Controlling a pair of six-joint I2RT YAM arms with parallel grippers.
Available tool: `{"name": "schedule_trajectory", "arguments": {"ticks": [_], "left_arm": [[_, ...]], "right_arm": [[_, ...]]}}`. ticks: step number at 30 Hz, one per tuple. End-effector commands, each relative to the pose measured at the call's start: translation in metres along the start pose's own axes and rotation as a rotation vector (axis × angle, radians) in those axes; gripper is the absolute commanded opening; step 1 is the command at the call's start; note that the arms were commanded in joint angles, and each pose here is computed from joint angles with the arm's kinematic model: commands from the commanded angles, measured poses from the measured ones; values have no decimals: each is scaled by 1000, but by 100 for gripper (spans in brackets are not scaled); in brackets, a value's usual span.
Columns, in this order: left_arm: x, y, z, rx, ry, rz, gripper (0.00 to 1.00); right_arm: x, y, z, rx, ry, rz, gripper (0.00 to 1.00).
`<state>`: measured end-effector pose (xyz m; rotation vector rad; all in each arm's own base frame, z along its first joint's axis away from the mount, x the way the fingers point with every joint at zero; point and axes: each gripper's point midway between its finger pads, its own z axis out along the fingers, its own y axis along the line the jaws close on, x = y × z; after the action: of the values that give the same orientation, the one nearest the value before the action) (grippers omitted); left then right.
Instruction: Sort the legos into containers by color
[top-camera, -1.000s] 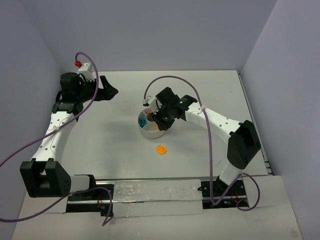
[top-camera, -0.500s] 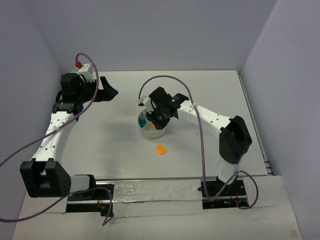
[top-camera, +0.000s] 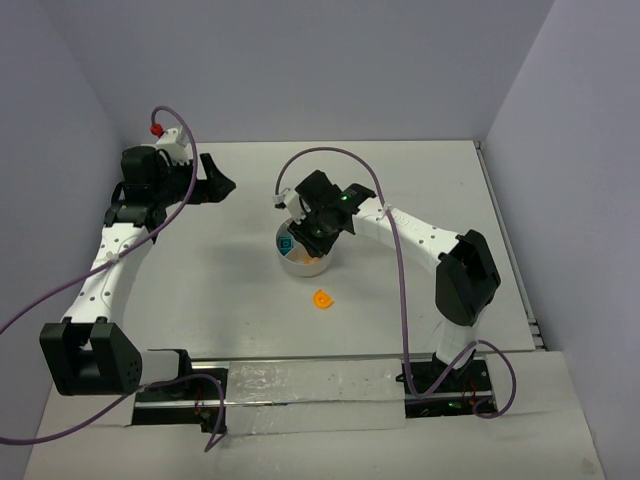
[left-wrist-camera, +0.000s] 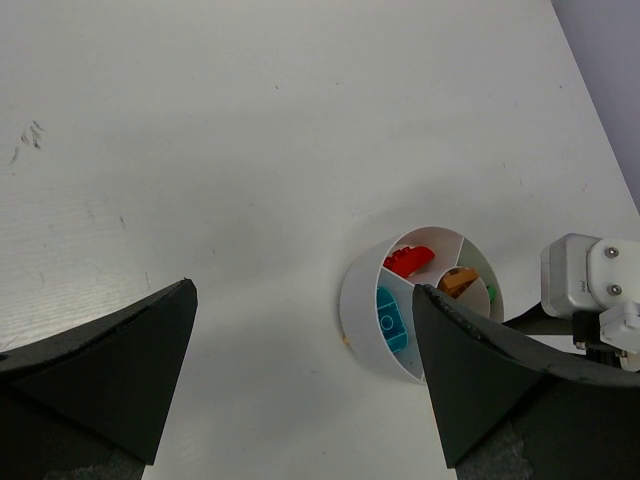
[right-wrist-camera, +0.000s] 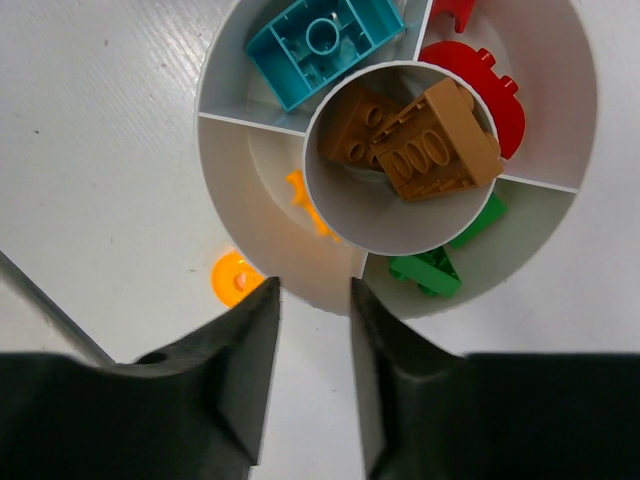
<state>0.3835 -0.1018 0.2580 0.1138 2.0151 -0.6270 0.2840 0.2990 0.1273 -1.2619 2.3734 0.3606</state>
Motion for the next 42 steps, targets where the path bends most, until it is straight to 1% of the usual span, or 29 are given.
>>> {"name": "schedule_trajectory", "arguments": {"ticks": [1, 3, 6, 8, 9, 11, 12, 13, 14, 15, 16, 18, 19, 20, 21, 23, 24, 28, 29, 30, 34, 42], "left_arm": [[-7, -3, -9, -3, -31, 8, 99], [-8, -4, -10, -1, -34, 2, 99], [-7, -4, -12, -4, -38, 3, 99], [-7, -4, -13, -7, -42, 4, 99], [-7, -5, -15, -7, -43, 6, 99], [-6, -4, -18, -15, -49, 10, 99], [-2, -2, -18, -23, -46, 7, 99], [-3, -3, -20, -25, -54, 12, 99], [-2, -2, -21, -28, -54, 13, 99], [1, -1, -22, -34, -52, 7, 99], [3, -1, -22, -36, -52, 4, 99], [8, 0, -23, -45, -45, -7, 99], [10, 1, -24, -49, -42, -12, 99], [14, 1, -25, -52, -37, -22, 99], [16, 1, -26, -54, -35, -24, 99], [20, 2, -28, -59, -29, -26, 99], [21, 2, -30, -64, -30, -21, 99], [21, 3, -35, -77, -30, -9, 99], [21, 3, -36, -82, -27, -4, 99], [22, 4, -37, -86, -25, -2, 99], [23, 5, -38, -91, -22, 5, 99], [26, 8, -37, -106, -20, -8, 99]], "right_arm": [[-7, 3, -9, 0, -27, -13, 45], [-6, 4, -11, 0, -32, -14, 45], [-10, 6, -23, -5, -80, -20, 45], [2, 11, -24, -19, -82, -22, 45], [-5, 13, -33, -18, -122, -26, 45], [7, 17, -41, -20, -148, -16, 45], [20, 19, -42, -20, -145, -6, 46], [28, 21, -41, -18, -142, 2, 47], [45, 23, -33, -22, -114, 11, 48], [49, 24, -36, -10, -136, 5, 50], [64, 26, -30, -7, -119, 2, 51], [74, 29, -29, 11, -134, -17, 53], [74, 31, -28, 13, -144, -26, 55], [85, 33, -22, 20, -126, -34, 60], [87, 34, -21, 22, -125, -34, 61], [94, 39, -11, 14, -114, -35, 71], [92, 40, -5, 15, -123, -32, 79], [95, 47, 12, 11, -98, -23, 81], [94, 48, 18, 16, -95, -18, 91], [91, 50, 20, 14, -101, -19, 95], [89, 55, 31, 23, -89, -19, 100], [85, 61, 50, 32, -16, -22, 99]]}}
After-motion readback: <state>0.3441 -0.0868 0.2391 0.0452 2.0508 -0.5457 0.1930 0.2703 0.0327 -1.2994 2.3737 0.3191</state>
